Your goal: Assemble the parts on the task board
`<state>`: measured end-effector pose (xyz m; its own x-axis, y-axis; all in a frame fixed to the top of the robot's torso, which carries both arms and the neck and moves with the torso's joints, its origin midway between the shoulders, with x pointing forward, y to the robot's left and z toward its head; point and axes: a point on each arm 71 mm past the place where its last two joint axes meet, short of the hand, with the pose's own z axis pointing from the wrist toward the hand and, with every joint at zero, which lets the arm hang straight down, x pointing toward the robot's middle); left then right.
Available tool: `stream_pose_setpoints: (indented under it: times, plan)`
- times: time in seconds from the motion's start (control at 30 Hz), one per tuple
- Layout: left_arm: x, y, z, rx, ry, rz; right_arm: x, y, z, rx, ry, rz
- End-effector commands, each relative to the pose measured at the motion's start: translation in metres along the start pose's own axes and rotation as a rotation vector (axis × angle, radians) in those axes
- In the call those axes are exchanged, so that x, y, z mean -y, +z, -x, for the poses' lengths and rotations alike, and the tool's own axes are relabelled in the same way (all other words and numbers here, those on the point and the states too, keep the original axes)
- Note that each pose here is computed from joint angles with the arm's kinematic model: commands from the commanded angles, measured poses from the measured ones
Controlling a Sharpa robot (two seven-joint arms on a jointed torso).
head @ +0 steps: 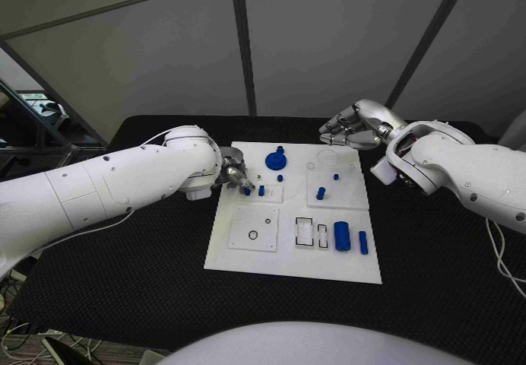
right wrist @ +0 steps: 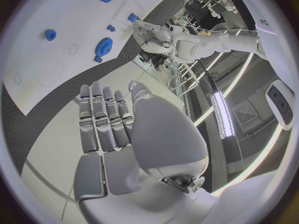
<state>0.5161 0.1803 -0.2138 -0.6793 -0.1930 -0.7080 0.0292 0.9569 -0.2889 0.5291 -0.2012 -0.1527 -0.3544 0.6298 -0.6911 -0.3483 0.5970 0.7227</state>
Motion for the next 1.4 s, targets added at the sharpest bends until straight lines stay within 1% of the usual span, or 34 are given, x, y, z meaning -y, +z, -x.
stream_pose_setpoints:
  times: [0.03,0.3,0.43,0.67,0.8,0.9,0.93,1.1,1.23,1.33,1.37,1.4]
  plan:
    - [-0.0025,0.0012,-0.0039,-0.030,0.016,0.019,-0.002,0.000,0.000,-0.009,0.004,0.007]
    - [-0.0043,0.0031,-0.0019,-0.017,0.006,0.029,-0.002,0.000,0.000,-0.010,0.004,0.007]
    - [-0.0067,0.0038,0.0000,-0.002,-0.004,0.033,-0.002,0.000,0.000,-0.010,0.004,0.006]
    - [-0.0115,0.0031,0.0028,0.022,-0.020,0.035,-0.001,0.000,0.000,-0.010,0.004,0.005]
    - [-0.0129,0.0019,0.0048,0.045,-0.035,0.024,-0.001,-0.001,0.000,-0.010,0.003,0.005]
    - [-0.0134,0.0009,0.0074,0.075,-0.072,-0.001,-0.001,-0.001,0.001,-0.009,0.003,0.004]
    - [-0.0137,0.0005,0.0085,0.085,-0.102,-0.020,-0.001,-0.001,0.001,-0.009,0.003,0.004]
    - [-0.0156,-0.0006,0.0127,0.117,-0.217,-0.075,-0.001,-0.001,0.001,-0.008,0.003,0.003]
    - [-0.0164,-0.0016,0.0165,0.153,-0.270,-0.114,0.000,-0.001,0.001,-0.008,0.003,0.003]
    - [-0.0147,-0.0028,0.0207,0.200,-0.303,-0.164,0.000,-0.001,0.001,-0.007,0.003,0.002]
    - [-0.0124,-0.0037,0.0228,0.225,-0.309,-0.203,0.000,-0.001,0.001,-0.007,0.003,0.002]
    - [-0.0110,-0.0042,0.0240,0.240,-0.309,-0.225,0.000,-0.001,0.001,-0.007,0.003,0.002]
